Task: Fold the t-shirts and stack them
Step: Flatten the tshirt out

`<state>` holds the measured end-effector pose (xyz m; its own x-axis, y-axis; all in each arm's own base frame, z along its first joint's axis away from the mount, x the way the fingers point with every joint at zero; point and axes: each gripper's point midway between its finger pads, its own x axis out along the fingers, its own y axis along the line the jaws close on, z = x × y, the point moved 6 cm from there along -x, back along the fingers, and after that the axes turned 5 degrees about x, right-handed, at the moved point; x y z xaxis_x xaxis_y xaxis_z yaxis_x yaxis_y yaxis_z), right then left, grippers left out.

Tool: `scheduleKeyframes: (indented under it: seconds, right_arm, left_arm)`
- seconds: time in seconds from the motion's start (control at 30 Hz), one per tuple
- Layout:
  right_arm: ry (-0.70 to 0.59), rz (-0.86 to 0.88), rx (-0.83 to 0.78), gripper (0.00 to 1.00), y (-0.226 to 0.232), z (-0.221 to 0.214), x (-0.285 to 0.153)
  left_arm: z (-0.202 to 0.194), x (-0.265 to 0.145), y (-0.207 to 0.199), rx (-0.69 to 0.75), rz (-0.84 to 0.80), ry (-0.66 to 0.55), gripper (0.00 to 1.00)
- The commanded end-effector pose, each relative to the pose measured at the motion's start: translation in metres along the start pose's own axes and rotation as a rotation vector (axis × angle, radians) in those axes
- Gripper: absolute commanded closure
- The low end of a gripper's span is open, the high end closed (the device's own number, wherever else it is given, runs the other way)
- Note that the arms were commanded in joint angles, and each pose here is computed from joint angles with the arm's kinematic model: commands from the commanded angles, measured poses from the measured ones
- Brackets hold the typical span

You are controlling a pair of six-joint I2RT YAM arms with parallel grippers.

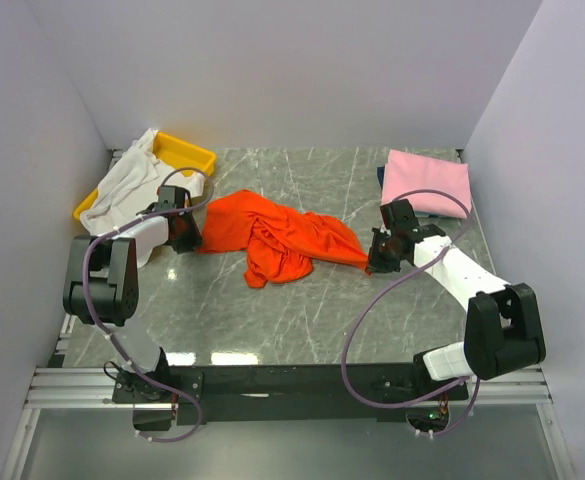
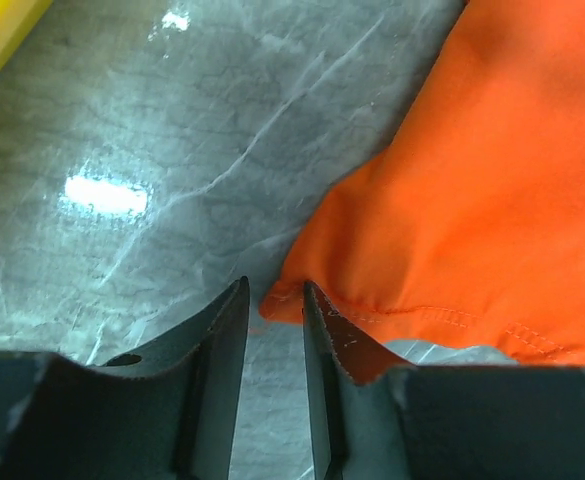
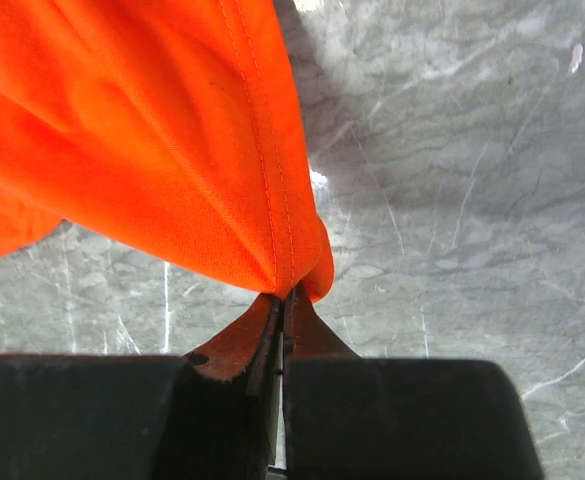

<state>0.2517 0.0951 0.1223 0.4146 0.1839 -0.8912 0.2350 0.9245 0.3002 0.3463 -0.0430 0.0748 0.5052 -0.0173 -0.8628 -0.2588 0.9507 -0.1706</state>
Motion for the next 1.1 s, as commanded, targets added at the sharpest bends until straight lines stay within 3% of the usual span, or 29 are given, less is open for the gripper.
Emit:
scheduleKeyframes:
  seconds: [0.0,0.1,0.27,0.47,0.67,0.77,0.97,1.07]
  right_arm:
    - [-0.032,0.014,0.022,1.00,-0.001,0.002,-0.007]
    - [-0.036,0.014,0.025,1.00,-0.002,0.001,-0.008]
    - [-0.047,0.019,0.028,1.00,0.000,0.002,-0.013]
    - [-0.080,0.028,0.020,1.00,0.007,0.014,-0.028]
    - [-0.155,0.042,-0.003,1.00,0.015,0.037,-0.060]
    - [-0.218,0.071,-0.013,1.00,0.023,0.053,-0.087]
    - [-0.477,0.157,-0.030,1.00,0.042,0.096,-0.170]
    - [-0.654,0.212,-0.062,1.00,0.052,0.115,-0.225]
  left_arm:
    - [-0.002,0.006,-0.004,-0.014,-0.037,0.014,0.66]
    - [-0.009,0.007,-0.002,-0.015,-0.034,0.037,0.74]
    - [-0.024,0.006,-0.002,-0.019,-0.064,0.076,0.99]
    - [-0.015,-0.011,-0.008,-0.059,-0.129,0.051,1.00]
    - [0.078,-0.101,-0.032,-0.130,-0.285,-0.232,1.00]
    - [0.137,-0.176,-0.049,-0.133,-0.362,-0.444,1.00]
    - [0.203,-0.301,-0.049,-0.184,-0.489,-0.801,1.00]
    - [0.216,-0.360,-0.052,-0.179,-0.561,-0.958,1.00]
